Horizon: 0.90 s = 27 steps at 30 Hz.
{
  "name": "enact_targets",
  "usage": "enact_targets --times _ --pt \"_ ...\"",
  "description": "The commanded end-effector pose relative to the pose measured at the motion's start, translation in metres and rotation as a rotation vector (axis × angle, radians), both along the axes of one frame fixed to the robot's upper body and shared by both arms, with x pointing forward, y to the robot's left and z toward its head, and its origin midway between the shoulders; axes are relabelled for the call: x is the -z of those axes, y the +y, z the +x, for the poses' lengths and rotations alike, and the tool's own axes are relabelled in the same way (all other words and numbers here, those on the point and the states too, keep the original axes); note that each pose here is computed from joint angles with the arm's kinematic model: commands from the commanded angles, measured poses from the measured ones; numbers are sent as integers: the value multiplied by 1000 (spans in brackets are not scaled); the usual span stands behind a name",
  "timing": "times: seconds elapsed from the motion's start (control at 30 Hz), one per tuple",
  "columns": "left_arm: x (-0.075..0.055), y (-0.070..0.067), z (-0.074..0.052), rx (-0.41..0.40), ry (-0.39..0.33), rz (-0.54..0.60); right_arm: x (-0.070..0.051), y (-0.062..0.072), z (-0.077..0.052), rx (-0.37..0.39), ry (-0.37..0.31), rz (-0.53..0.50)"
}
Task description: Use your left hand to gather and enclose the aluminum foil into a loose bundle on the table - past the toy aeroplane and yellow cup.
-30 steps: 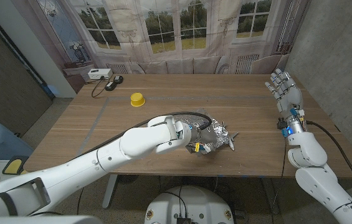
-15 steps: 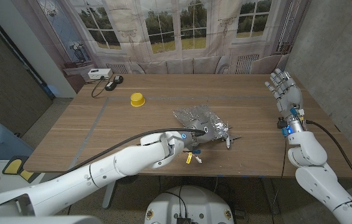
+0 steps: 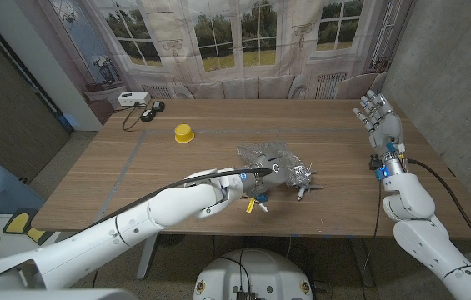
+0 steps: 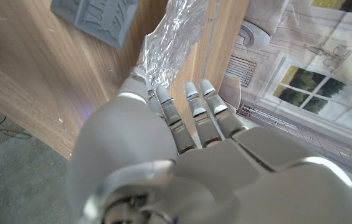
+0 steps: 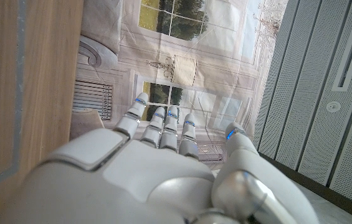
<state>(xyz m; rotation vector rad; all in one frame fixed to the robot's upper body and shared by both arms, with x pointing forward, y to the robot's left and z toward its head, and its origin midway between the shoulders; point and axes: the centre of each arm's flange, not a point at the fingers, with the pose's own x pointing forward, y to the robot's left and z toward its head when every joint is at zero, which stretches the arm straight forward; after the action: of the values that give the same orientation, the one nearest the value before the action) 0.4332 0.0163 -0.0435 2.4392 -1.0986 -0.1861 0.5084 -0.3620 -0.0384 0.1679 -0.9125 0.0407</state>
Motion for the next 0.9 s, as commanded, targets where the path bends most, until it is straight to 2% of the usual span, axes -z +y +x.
enact_targets --times 0.03,0.27,0.43,0.5,0.77,0.87,0.9 --pt "-21 -1 -19 -14 296 -14 -8 2 0 4 -13 13" --pt "-32 0 -25 -43 451 -26 -7 2 6 -4 -10 24" --pt "-41 1 -30 -63 507 -32 -8 2 6 -1 -13 24" --pt "-44 1 -32 -66 507 -29 -8 2 5 1 -12 26" --pt "-59 1 -36 -130 670 -20 -6 -1 4 -4 -7 47" --pt "-65 0 -37 -188 746 9 -4 -4 4 2 -4 69" --pt "-65 0 -37 -191 749 11 -4 -4 4 2 -3 69"
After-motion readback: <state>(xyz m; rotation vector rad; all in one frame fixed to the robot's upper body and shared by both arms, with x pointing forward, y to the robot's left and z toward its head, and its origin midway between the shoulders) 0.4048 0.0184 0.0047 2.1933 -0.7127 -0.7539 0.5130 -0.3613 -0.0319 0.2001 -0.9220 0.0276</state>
